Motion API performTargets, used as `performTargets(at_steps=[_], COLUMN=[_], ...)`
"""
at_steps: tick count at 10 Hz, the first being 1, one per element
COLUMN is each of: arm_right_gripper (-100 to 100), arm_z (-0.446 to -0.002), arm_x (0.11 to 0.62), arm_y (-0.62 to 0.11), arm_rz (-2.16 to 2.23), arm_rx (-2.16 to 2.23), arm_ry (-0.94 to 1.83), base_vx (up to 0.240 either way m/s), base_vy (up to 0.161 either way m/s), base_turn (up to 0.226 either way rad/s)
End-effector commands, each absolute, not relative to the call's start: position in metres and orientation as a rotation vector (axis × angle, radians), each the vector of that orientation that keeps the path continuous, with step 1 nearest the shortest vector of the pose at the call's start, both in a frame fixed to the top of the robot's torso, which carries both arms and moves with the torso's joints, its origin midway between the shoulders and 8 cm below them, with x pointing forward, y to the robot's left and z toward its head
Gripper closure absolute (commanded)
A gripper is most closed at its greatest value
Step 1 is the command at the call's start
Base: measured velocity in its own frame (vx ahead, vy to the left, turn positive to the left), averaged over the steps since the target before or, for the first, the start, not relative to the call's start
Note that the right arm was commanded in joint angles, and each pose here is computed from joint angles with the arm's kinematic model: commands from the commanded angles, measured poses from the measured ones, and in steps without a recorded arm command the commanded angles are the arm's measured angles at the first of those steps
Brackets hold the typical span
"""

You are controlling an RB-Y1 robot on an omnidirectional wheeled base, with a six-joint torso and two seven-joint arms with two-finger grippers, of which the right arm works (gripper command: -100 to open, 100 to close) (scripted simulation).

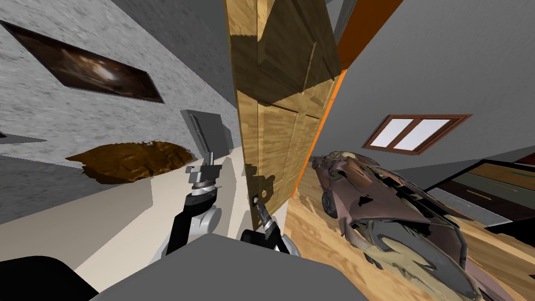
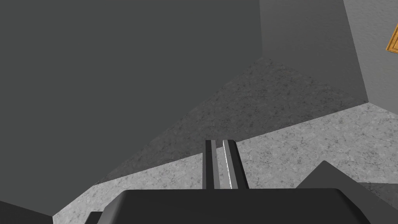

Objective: Push the door open

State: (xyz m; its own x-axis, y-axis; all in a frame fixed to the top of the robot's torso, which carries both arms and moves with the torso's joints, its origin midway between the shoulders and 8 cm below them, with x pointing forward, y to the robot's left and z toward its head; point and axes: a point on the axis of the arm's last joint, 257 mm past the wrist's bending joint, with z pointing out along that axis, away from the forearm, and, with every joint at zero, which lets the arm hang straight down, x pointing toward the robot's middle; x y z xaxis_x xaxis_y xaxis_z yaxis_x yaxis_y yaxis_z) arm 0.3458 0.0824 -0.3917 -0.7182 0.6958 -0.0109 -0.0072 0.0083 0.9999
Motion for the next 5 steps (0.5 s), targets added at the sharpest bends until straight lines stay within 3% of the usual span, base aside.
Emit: performTargets(at_steps=[1,5], arm_right_gripper=[100,100], arm_z=[-0.3921,-0.3921], arm_x=[0.3455,0.3455], arm_y=[0.082,0.082], arm_rz=[1.762,1.762], arm_rx=[0.707,0.707], arm_ry=[1.773,1.773], base_vx=[-0.03,-0.012], base_vy=[-0.028,-0.012], base_turn=[0.003,0.0])
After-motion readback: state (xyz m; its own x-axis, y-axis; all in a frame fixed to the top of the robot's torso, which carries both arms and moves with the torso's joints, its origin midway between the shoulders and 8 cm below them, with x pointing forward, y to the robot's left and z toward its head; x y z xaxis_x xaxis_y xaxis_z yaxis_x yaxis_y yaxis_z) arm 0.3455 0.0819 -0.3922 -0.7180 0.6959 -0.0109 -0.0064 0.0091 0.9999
